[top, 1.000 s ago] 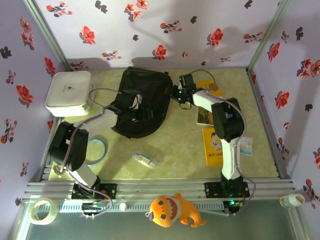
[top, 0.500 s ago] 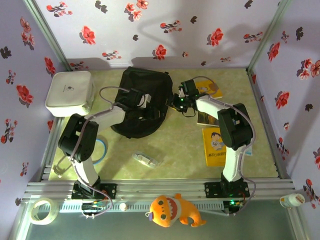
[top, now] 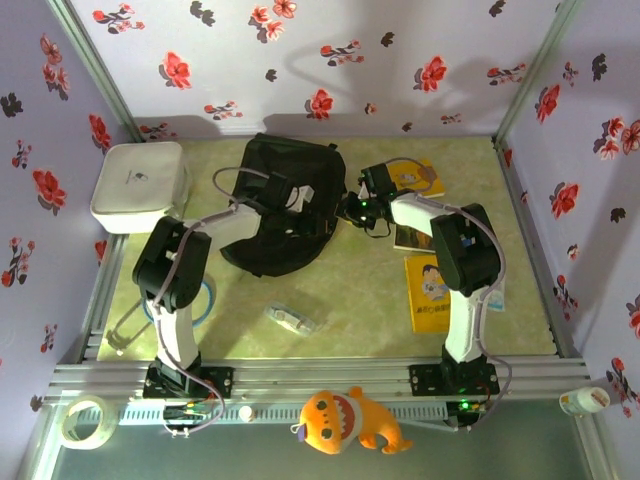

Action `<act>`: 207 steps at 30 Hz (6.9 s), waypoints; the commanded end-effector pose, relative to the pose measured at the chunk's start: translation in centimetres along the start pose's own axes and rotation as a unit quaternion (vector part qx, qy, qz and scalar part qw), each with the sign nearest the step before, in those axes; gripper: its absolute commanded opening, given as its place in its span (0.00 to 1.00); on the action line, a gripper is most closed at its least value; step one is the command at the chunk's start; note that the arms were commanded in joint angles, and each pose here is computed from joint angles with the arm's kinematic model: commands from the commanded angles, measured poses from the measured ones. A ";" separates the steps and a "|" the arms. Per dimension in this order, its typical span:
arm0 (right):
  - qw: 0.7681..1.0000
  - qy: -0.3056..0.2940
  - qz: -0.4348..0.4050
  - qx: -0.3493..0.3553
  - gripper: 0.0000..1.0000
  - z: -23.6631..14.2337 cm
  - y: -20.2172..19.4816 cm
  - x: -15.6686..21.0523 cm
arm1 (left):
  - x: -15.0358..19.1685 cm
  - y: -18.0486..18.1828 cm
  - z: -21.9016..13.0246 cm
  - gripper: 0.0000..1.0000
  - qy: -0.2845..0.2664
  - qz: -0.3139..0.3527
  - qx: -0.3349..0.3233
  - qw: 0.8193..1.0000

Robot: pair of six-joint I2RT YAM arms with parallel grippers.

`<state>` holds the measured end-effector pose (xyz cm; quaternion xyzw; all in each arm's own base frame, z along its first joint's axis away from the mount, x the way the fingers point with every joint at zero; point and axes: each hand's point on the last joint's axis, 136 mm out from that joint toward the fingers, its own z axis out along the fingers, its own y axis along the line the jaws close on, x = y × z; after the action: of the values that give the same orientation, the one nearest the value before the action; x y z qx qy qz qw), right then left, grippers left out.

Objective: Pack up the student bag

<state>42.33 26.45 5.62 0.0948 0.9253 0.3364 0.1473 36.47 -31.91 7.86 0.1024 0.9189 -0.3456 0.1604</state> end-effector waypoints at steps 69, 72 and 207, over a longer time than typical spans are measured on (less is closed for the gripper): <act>0.999 0.021 0.030 0.020 0.20 1.1 -1.8 1.4 | 0.3 -1.8 0.4 0.00 0.060 0.076 0.040 0.994; 0.999 0.019 0.025 0.010 0.21 1.0 -1.3 1.2 | 0.0 -2.1 -0.2 0.00 0.056 0.073 0.040 0.995; 0.986 -0.077 0.142 -0.034 0.62 -6.8 0.7 2.0 | 3.1 -5.0 -7.0 0.00 0.076 0.085 -0.037 0.993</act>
<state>39.22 24.03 11.03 0.2015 0.8874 0.3746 0.1778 30.28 -27.86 13.55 0.1886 0.9448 -0.2387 0.1215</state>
